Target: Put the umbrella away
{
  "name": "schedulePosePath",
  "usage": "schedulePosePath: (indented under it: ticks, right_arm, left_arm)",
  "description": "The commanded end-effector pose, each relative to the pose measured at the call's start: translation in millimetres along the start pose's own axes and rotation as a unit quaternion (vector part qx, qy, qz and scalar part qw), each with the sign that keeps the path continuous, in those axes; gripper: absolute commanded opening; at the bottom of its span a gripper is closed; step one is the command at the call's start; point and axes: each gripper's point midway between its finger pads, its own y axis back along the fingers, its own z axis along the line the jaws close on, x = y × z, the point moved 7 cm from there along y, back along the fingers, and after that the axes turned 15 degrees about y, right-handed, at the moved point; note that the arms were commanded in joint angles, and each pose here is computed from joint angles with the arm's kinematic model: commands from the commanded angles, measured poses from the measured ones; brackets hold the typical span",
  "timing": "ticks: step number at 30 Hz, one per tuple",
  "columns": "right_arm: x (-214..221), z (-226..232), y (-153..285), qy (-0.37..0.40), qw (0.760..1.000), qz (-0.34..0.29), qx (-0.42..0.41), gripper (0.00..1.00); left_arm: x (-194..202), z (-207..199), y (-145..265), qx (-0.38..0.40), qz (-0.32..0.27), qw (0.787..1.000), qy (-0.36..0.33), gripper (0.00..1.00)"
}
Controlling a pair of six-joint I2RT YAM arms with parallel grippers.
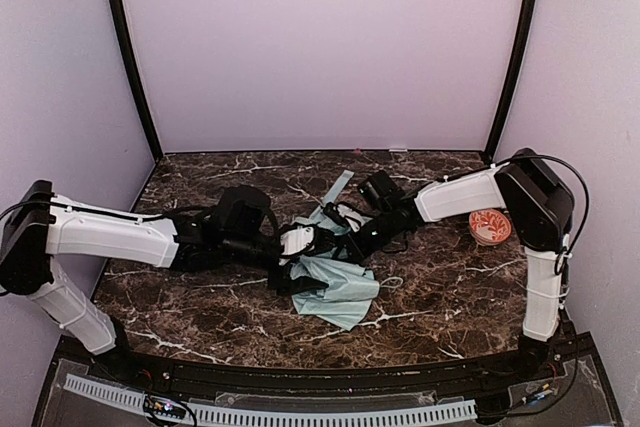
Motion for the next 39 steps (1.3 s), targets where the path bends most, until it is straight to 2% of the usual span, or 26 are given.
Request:
schedulePosePath:
  ticks: [1, 4, 7, 10, 13, 15, 16, 17, 18, 22, 28, 32, 37, 39]
  right_arm:
    - [24, -11, -8, -0.038, 0.998, 0.03, 0.043, 0.0]
    - [24, -5, -9, -0.028, 0.999, 0.025, 0.039, 0.0]
    - [27, -3, -11, -0.018, 0.998, 0.039, 0.044, 0.0]
    - [28, -1, -11, -0.016, 0.998, 0.042, 0.044, 0.0]
    - [26, 0, -10, -0.013, 0.998, 0.036, 0.044, 0.0]
    - [25, 1, -10, -0.011, 0.998, 0.036, 0.042, 0.0]
    - [25, 1, -10, -0.011, 0.998, 0.036, 0.04, 0.0]
    - [25, 2, -10, -0.01, 0.999, 0.037, 0.038, 0.0]
    - [25, 3, -10, -0.007, 0.999, 0.035, 0.037, 0.0]
    - [26, 9, -11, 0.008, 0.999, 0.036, 0.024, 0.0]
    - [27, 14, -14, 0.031, 0.999, 0.038, -0.002, 0.0]
    - [28, 16, -17, 0.049, 0.998, 0.041, -0.018, 0.0]
    - [19, 14, -14, 0.053, 0.998, 0.021, -0.035, 0.0]
    - [14, 12, -10, 0.049, 0.998, 0.01, -0.033, 0.05]
  left_arm:
    - [8, 11, -22, -0.001, 0.046, 0.998, -0.04, 0.75]
    - [3, 20, -44, -0.006, 0.061, 0.998, -0.019, 0.72]
    - [-7, 25, -58, -0.005, 0.025, 1.0, 0.001, 0.66]
    - [-16, 14, -59, 0.057, -0.012, 0.998, 0.013, 0.56]
    - [-10, 7, -57, 0.082, -0.004, 0.996, 0.023, 0.44]
    - [-2, 7, -56, 0.075, 0.02, 0.997, 0.023, 0.3]
    - [3, 8, -56, 0.067, 0.037, 0.997, 0.022, 0.21]
    - [5, 12, -56, 0.049, 0.044, 0.998, 0.017, 0.07]
    - [6, 16, -54, 0.027, 0.051, 0.998, 0.017, 0.0]
    - [1, 40, -46, -0.02, 0.036, 0.998, 0.042, 0.0]
    - [14, 87, -40, -0.086, -0.001, 0.985, 0.15, 0.0]
    - [45, 101, -49, -0.116, 0.05, 0.977, 0.174, 0.0]
    - [89, 98, -61, -0.124, 0.13, 0.967, 0.18, 0.0]
    - [102, 97, -65, -0.122, 0.151, 0.964, 0.181, 0.0]
